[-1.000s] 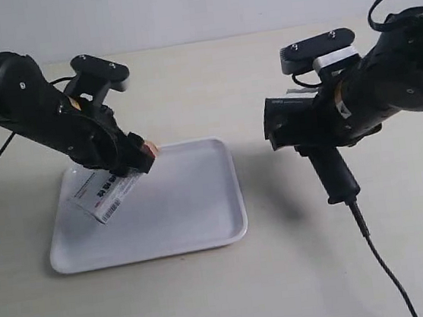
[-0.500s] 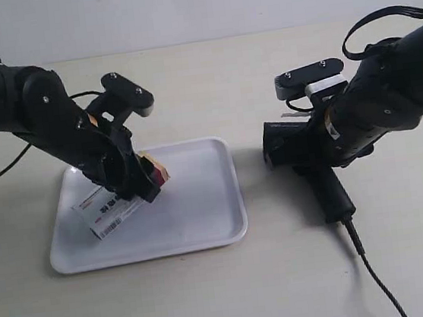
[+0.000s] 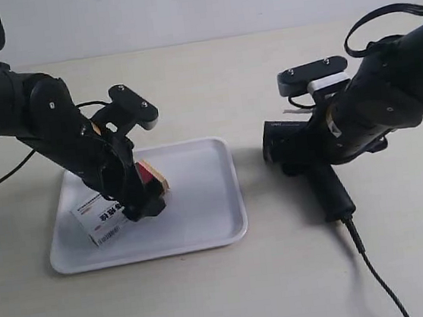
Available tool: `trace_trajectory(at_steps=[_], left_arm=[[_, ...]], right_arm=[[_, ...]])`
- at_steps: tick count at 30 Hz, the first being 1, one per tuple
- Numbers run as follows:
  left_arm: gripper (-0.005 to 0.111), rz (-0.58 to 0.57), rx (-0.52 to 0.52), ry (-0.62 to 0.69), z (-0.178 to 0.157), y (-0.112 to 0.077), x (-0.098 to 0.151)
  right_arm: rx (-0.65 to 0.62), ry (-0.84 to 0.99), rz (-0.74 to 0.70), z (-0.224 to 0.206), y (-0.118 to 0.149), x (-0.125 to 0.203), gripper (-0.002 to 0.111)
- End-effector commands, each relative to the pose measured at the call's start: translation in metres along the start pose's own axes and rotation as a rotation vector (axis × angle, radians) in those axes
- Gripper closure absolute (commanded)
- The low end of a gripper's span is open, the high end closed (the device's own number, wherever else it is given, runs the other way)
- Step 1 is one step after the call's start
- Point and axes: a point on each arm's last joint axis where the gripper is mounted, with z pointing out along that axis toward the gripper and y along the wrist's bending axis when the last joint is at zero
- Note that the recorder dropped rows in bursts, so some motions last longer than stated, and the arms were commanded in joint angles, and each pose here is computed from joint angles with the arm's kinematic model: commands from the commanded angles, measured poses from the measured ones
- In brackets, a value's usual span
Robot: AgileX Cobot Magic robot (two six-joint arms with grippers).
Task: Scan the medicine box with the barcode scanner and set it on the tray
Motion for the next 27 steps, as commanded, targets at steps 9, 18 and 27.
trace_trajectory(at_steps=[9,18,27], left_arm=[[0.024,-0.122,0.012,-0.268,-0.12,-0.011,-0.023],[0.104,-0.294,-0.059,-0.668,-0.197,-0.034,0.022],[0.104,-0.476,-0.117,-0.885,-0.195,-0.069,0.135]], right_arm=[[-0.046,-0.444,0.082,-0.172,-0.032,-0.016,0.038],[-0.304,-0.814,0.047,-0.218,-0.045,0.058,0.108],[-0.349,-0.893,0.044,-0.218,-0.053,0.095,0.108]])
